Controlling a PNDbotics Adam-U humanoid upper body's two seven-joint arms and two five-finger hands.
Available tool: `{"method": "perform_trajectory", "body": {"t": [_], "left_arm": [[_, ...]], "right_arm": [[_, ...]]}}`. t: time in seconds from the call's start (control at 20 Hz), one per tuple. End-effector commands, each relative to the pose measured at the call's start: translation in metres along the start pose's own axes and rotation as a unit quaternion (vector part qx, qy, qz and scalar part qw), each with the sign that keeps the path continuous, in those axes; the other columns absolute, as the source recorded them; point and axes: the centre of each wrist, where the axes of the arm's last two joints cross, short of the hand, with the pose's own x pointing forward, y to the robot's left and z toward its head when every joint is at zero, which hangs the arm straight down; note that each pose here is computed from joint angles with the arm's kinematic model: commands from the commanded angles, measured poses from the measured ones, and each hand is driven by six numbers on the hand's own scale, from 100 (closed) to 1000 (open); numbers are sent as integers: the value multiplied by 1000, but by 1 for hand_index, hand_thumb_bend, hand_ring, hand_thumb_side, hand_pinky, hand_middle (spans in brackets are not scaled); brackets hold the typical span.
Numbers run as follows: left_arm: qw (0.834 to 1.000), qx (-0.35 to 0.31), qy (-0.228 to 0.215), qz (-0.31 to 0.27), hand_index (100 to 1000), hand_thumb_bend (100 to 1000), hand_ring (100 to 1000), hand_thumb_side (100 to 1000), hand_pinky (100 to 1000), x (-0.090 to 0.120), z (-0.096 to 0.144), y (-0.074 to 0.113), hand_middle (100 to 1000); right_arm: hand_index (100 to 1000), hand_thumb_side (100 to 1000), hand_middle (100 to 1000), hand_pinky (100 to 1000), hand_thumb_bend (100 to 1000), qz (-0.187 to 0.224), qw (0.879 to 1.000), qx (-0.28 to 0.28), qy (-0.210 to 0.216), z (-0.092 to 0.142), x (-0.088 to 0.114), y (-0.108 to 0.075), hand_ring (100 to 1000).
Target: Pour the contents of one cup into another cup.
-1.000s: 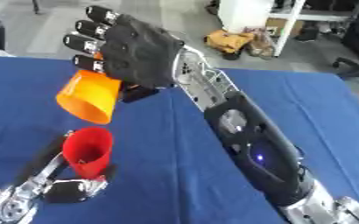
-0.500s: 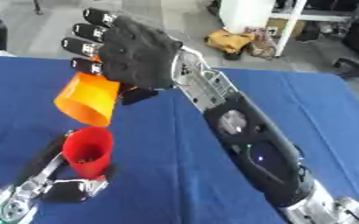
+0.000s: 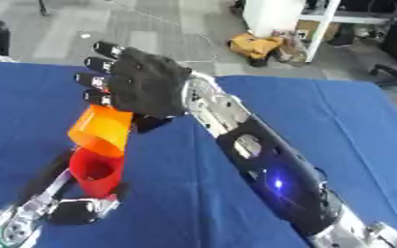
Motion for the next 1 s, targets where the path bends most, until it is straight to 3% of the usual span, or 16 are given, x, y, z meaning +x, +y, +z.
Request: {"method": "perform_trajectory", "body": {"t": [0.05, 0.65, 1.0], "left_arm": [[1000, 11, -16, -8, 574, 100, 361, 593, 549, 6, -4, 10, 379], [1000, 19, 2, -11, 581, 100, 370, 627, 552, -7, 0, 9, 388], [999, 27, 17, 11, 596, 100, 387, 686, 558, -35, 7, -1, 402]], "right_arm": [[556, 558, 527, 492, 100, -69, 987, -114, -94, 3, -4, 1, 497], [555, 582, 513, 486, 100, -82, 987, -125, -54, 16, -9, 2, 483], [549, 520, 480, 476, 100, -127, 981, -149, -4, 24, -7, 2, 451]]}}
